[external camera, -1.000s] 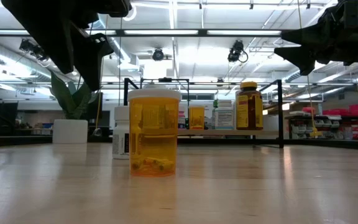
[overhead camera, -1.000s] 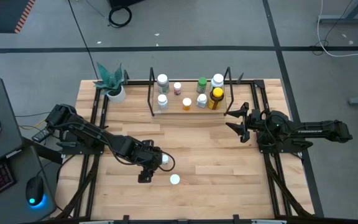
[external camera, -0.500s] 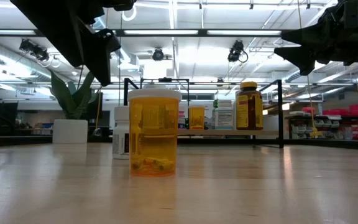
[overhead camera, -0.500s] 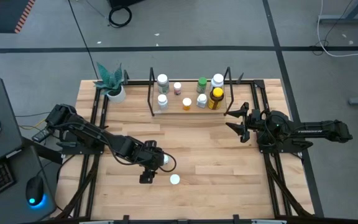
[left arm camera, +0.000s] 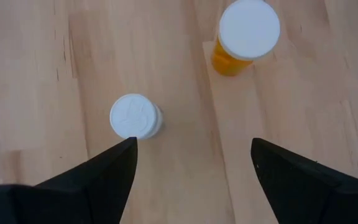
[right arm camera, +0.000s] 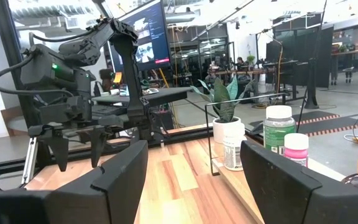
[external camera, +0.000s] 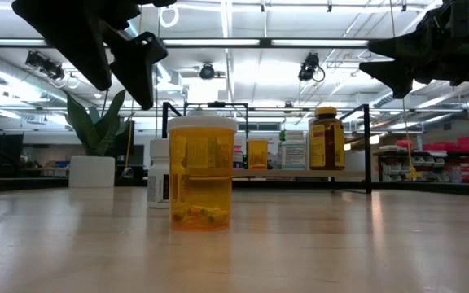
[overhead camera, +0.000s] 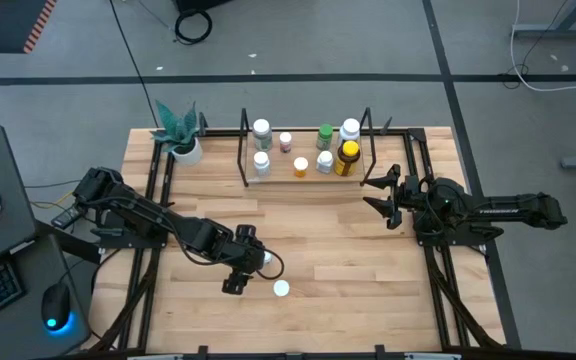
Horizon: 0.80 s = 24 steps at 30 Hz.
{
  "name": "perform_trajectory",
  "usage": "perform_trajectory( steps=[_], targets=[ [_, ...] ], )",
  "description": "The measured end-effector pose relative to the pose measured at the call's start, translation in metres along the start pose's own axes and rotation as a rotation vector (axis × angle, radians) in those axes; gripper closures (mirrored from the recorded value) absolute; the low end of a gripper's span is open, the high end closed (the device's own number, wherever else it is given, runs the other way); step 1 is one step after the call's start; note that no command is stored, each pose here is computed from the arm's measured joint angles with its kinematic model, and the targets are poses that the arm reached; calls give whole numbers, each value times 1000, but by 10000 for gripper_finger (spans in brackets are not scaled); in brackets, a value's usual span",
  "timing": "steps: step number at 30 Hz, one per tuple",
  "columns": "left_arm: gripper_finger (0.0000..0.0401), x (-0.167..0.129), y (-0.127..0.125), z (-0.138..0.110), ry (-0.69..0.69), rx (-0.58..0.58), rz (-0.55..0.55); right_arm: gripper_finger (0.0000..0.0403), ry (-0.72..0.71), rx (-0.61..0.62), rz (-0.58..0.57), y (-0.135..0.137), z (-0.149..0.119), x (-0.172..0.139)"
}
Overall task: Pick and place medicine bottles onto shelf by color
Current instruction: Put the orange pill bottle on the shelf aligned with the other orange pill bottle
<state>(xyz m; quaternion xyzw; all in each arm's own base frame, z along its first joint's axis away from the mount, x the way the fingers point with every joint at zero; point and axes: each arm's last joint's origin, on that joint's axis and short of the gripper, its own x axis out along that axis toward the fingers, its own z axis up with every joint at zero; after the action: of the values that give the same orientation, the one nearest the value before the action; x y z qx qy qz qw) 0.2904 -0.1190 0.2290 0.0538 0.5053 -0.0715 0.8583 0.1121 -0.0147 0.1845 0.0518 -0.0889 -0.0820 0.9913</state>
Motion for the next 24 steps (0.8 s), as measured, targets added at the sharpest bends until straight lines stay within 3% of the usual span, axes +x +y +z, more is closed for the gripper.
perform_trajectory(
  steps=[12, 24],
  targets=[
    [81, 3, 2, 6, -45, 5, -3, 138, 0, 0, 0, 0, 0, 0],
    [85, 34, -7, 11, -62, 138, -57, 138, 0, 0, 0, 0, 0, 0]
  ],
)
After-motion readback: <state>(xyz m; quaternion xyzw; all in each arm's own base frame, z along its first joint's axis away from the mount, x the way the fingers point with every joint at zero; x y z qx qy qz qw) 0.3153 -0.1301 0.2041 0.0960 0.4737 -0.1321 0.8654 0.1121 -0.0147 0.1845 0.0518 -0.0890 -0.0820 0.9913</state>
